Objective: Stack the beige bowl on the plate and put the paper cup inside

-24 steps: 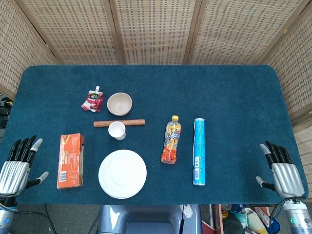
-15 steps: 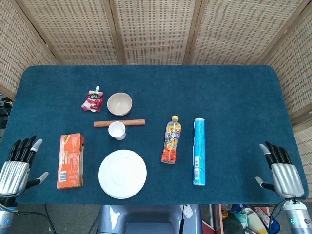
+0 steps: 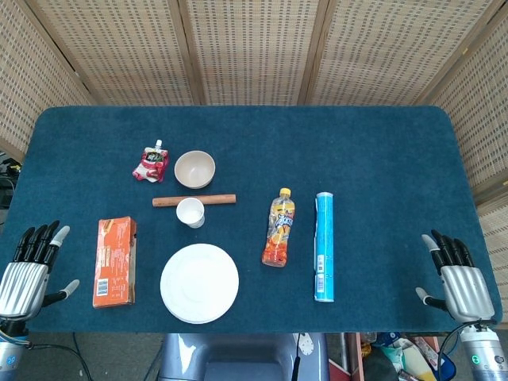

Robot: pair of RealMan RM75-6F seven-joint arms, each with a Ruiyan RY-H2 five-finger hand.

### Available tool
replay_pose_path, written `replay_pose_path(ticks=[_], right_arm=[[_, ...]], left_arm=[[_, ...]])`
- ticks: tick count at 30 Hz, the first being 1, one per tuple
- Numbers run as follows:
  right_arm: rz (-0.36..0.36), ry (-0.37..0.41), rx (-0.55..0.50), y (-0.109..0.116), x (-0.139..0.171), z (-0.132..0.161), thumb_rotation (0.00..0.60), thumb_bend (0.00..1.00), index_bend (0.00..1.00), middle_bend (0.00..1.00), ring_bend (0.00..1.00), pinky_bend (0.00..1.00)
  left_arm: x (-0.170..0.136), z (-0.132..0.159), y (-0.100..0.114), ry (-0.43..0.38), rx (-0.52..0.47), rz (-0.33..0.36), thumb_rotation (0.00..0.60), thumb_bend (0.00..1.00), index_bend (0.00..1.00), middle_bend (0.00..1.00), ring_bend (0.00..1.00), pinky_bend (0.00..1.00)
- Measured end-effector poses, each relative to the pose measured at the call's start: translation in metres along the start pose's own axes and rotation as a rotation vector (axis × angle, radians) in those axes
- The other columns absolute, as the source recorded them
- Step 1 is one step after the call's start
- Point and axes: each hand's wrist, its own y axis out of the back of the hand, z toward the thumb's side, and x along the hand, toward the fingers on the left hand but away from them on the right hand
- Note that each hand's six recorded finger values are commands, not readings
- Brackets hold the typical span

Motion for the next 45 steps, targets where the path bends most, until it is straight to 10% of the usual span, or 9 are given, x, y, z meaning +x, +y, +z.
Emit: replay_pose_path(ticks=[21,29,45], right_arm=[[-0.058,-0.014,-0.031,0.006,-0.005,-0.008,0.600,0.18,0.00,0.00,0.00,0.00],[-0.075,-0.037,-0.038,0.010,-0.007,-0.015,0.600,0.18,0.00,0.00,0.00,0.00],[-0.072,-0.124,-0.063,0.012,-0.012,-0.041,0.600,0.18,0.00,0.00,0.00,0.00]], left_arm=[[0.037,0.009,-0.009,-0.035,-0.008,-0.061,0.600,0.11,0.03,0.00,0.00,0.00],[0.098,0.027,-0.003,-0.080,-0.023,-0.075,0.600,0.16,0.24,0.00,0.00,0.00],[0.227,0.069,-0.004,-0.109,0.047,-0.106,0.600,0.24,0.30,0.00,0.00,0.00]])
